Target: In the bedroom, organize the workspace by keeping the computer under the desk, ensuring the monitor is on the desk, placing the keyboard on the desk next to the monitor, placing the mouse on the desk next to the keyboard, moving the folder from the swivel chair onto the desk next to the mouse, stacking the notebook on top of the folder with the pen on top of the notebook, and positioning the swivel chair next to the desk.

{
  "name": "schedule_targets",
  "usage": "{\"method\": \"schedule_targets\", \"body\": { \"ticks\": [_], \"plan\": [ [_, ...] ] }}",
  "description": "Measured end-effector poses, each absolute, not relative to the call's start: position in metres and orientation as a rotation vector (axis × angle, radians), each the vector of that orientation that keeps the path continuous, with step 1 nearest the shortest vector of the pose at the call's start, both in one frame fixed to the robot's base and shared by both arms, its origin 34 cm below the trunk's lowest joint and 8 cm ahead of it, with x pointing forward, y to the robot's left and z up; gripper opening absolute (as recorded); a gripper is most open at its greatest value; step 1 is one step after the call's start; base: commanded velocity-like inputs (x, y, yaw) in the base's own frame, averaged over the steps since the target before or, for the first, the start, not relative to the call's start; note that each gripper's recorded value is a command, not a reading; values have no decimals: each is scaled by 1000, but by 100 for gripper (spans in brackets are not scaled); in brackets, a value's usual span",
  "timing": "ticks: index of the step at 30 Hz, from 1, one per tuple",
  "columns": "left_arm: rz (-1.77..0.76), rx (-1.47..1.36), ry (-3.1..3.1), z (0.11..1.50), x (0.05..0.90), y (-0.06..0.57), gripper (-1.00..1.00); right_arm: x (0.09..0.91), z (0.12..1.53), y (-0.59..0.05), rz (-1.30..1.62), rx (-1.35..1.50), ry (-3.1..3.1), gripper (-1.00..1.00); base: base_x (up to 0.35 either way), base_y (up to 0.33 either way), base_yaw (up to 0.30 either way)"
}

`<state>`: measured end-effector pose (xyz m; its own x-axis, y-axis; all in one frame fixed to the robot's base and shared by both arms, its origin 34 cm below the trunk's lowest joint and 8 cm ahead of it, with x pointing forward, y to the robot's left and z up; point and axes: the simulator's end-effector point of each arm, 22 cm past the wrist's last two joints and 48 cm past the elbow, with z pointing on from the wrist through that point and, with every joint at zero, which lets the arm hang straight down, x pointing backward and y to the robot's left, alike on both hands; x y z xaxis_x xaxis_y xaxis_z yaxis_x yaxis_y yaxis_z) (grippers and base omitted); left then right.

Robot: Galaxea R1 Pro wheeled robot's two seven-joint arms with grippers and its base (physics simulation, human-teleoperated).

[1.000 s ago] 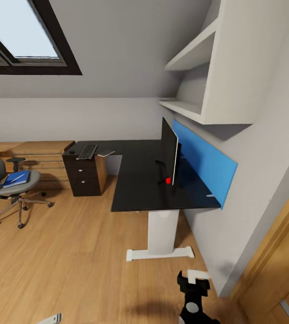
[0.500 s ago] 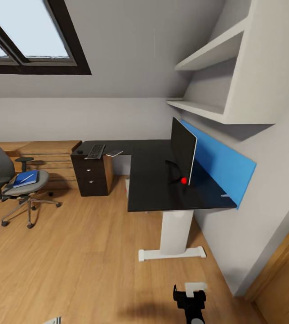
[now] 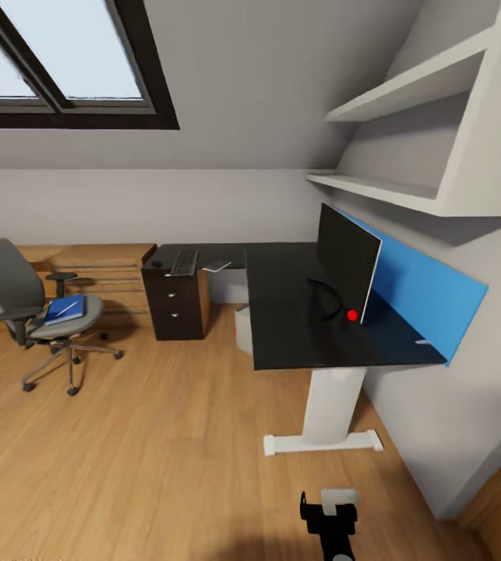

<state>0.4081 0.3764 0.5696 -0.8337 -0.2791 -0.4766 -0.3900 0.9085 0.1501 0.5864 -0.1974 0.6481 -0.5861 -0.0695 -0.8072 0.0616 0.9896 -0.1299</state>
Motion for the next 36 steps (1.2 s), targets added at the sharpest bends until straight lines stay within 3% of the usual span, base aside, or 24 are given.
{"method": "schedule_targets", "body": {
  "ticks": [8, 23, 36],
  "plan": [
    [327, -490, 2628, 566, 404, 371, 100, 581, 643, -195, -178, -10, 2205, 100, 146, 322, 228],
    [327, -484, 2576, 571, 413, 371, 100, 575, 637, -191, -154, -31, 2224, 100, 270, 234, 6],
    [326, -483, 2575, 571, 413, 370, 100, 573, 636, -190, -152, -32, 2225, 100, 256, 248, -175]
  ]
}}
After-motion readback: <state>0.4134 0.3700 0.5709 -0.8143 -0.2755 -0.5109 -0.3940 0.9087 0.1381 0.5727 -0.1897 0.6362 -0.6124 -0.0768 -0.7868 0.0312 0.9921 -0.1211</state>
